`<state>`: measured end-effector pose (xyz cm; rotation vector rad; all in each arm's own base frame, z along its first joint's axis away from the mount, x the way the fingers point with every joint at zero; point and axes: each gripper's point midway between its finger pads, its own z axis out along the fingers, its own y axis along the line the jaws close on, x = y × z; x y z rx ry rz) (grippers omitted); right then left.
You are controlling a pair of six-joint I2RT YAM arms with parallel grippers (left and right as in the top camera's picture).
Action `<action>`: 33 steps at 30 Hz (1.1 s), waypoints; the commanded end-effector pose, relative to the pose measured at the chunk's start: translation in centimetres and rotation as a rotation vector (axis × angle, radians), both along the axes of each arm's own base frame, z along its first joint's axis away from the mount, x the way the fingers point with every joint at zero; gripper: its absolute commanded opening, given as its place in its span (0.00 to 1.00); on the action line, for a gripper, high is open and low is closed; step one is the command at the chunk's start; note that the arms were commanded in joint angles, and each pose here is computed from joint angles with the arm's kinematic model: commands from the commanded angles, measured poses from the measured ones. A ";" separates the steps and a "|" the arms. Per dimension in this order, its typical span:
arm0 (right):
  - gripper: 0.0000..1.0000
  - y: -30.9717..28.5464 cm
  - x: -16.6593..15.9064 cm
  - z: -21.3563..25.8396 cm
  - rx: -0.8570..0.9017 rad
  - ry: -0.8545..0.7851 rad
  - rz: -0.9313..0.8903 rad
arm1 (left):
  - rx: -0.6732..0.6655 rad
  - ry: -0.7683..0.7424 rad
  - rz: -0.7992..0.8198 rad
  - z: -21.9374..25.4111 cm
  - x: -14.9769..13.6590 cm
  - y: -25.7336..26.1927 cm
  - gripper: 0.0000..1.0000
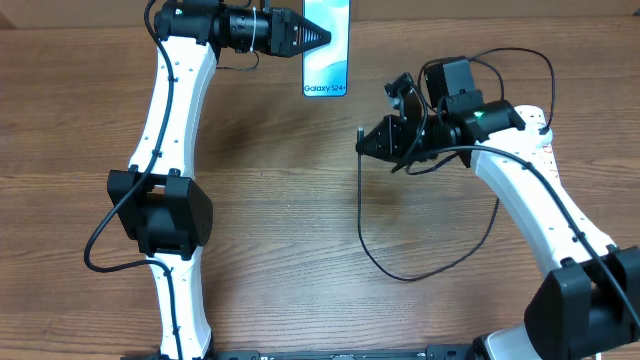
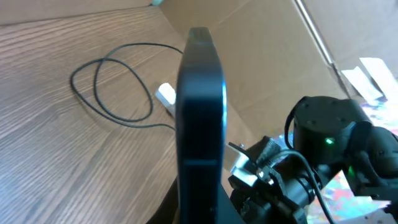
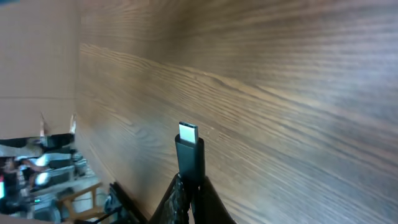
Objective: Plug charger to phone and switch on socket
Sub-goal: 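Bring the plug toward the phone's bottom port held by left gripper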
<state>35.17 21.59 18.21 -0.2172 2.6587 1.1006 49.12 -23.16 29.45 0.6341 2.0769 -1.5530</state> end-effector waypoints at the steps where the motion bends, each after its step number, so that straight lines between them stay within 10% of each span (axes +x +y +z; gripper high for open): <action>1: 0.04 1.6 0.5 2.9 -0.051 -0.117 0.002 | -0.058 -0.009 -0.050 1.8 -1.1 -0.3 0.04; 33: 0.04 5.0 1.6 6.9 -0.047 -0.275 0.003 | -0.128 0.037 -0.127 2.8 -2.8 -1.0 0.04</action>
